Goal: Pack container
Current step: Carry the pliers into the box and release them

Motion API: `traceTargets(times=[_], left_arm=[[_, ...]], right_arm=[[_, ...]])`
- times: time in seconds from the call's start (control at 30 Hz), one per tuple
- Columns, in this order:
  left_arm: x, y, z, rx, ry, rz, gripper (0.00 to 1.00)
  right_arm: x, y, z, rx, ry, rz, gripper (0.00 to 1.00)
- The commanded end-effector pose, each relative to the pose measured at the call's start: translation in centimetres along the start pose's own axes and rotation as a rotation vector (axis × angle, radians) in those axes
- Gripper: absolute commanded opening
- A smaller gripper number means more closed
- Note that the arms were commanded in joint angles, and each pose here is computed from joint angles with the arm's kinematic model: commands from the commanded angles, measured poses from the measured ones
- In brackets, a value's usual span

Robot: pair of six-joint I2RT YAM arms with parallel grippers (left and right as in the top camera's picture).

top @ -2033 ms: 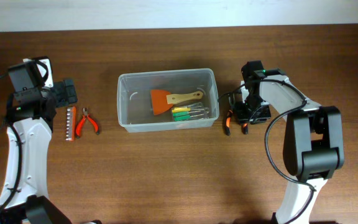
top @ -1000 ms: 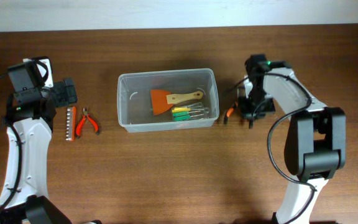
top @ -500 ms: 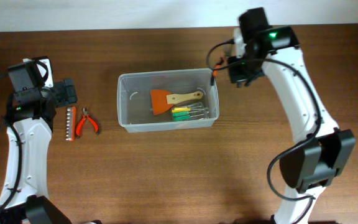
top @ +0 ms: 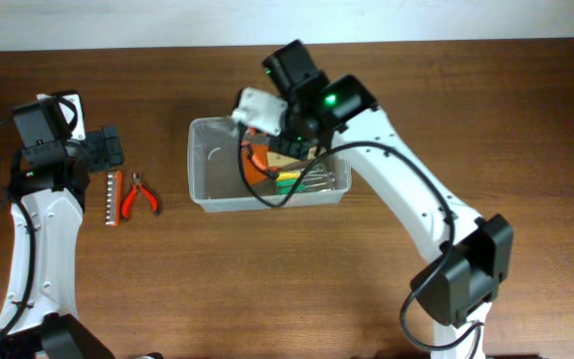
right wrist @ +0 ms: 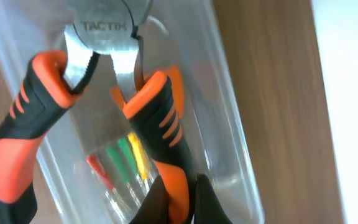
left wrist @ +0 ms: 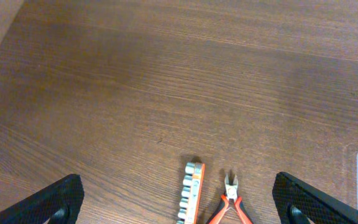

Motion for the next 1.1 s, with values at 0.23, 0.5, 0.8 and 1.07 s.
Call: traceTargets(times=[0.23,0.5,0.8,1.07], left_arm=[[0.3,0.2,0.7,-0.018,-0.012,0.015,0.99],[0.3,0.2,0.7,-0.018,-0.012,0.015,0.99],[0.3,0.2,0.7,-0.018,-0.012,0.015,0.99],[0.3,0.2,0.7,-0.018,-0.012,0.015,0.99]], right_arm=[[1.2,-6.2,1.0,-0.109,0.256,0.150,0.04],[0.9,-10.1,0.7,-0.107,0.265,0.150,0.04],[1.6,-11.3,-0.5,-0.031,0.256,0.192,0.33],[0.2,-8.1,0.5,0.026,0.072,0.053,0.99]])
Point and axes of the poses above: each gripper's point midway between its finger pads, its own y axis back along the fingers, its own x axis along the line the jaws close on, z = x × y, the point moved 9 cm from there along y, back along the fingers, and after that the axes turned 2 degrees about y, right-handed, at the moved point
